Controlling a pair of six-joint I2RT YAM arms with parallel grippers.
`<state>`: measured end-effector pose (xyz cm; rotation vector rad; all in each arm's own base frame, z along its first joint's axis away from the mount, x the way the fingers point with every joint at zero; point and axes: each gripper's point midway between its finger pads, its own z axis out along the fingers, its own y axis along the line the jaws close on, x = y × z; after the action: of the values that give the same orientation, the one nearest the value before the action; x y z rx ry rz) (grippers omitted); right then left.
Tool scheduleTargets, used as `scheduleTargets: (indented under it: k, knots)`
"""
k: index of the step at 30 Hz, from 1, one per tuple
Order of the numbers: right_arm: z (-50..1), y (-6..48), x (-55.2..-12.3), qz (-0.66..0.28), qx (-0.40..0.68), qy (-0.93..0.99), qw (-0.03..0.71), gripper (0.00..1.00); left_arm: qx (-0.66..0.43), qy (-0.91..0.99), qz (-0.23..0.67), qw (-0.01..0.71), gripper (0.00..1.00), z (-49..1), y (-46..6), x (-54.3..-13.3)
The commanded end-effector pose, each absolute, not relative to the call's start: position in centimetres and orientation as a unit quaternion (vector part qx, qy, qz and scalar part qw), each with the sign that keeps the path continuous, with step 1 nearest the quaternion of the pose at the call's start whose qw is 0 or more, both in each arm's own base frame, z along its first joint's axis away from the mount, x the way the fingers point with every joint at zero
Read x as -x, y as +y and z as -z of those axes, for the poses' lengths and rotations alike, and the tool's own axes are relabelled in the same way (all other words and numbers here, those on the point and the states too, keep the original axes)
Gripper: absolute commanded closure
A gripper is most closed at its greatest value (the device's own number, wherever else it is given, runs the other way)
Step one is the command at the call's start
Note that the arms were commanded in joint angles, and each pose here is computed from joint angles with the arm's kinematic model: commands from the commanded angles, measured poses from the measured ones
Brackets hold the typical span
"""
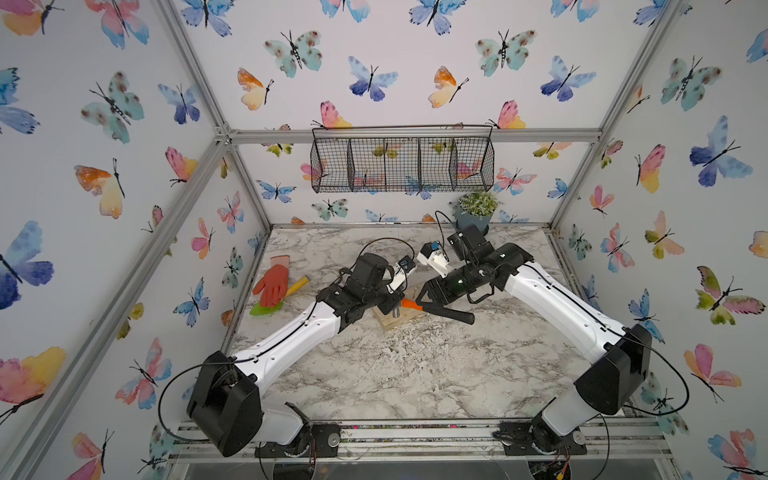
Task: Use a claw hammer to pull out a nail
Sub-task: Adjust the hammer.
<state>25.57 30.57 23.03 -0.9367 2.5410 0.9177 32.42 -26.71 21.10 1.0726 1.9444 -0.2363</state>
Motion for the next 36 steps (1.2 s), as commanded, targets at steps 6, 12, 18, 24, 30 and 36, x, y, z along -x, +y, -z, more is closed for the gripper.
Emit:
scheduleTargets:
  k: [6, 12, 18, 24, 30, 36]
  knots:
    - [-20.9, 29.7, -22.7, -0.329, 0.327, 0.882, 0.080, 0.43, -0.417, 0.751, 0.071, 0.508, 1.00, -24.9, -26.8, -33.7]
    - [-20.2, 30.1, -22.6, -0.335, 0.326, 0.882, 0.066, 0.52, -0.408, 0.749, 0.075, 0.517, 1.00, -25.4, -27.0, -33.8]
    - [-19.3, 30.7, -22.8, -0.334, 0.327, 0.882, 0.051, 0.60, -0.392, 0.751, 0.090, 0.523, 1.00, -25.5, -27.3, -33.9]
    - [-18.4, 30.7, -22.8, -0.327, 0.327, 0.886, 0.042, 0.71, -0.384, 0.753, 0.105, 0.524, 1.00, -25.5, -27.7, -33.8]
    - [-17.8, 30.3, -22.7, -0.317, 0.326, 0.890, 0.041, 0.93, -0.372, 0.759, 0.111, 0.523, 1.00, -25.4, -27.7, -33.9]
    - [-18.9, 30.0, -23.2, -0.309, 0.322, 0.892, 0.071, 0.68, -0.356, 0.770, 0.107, 0.518, 1.00, -25.0, -27.3, -34.2]
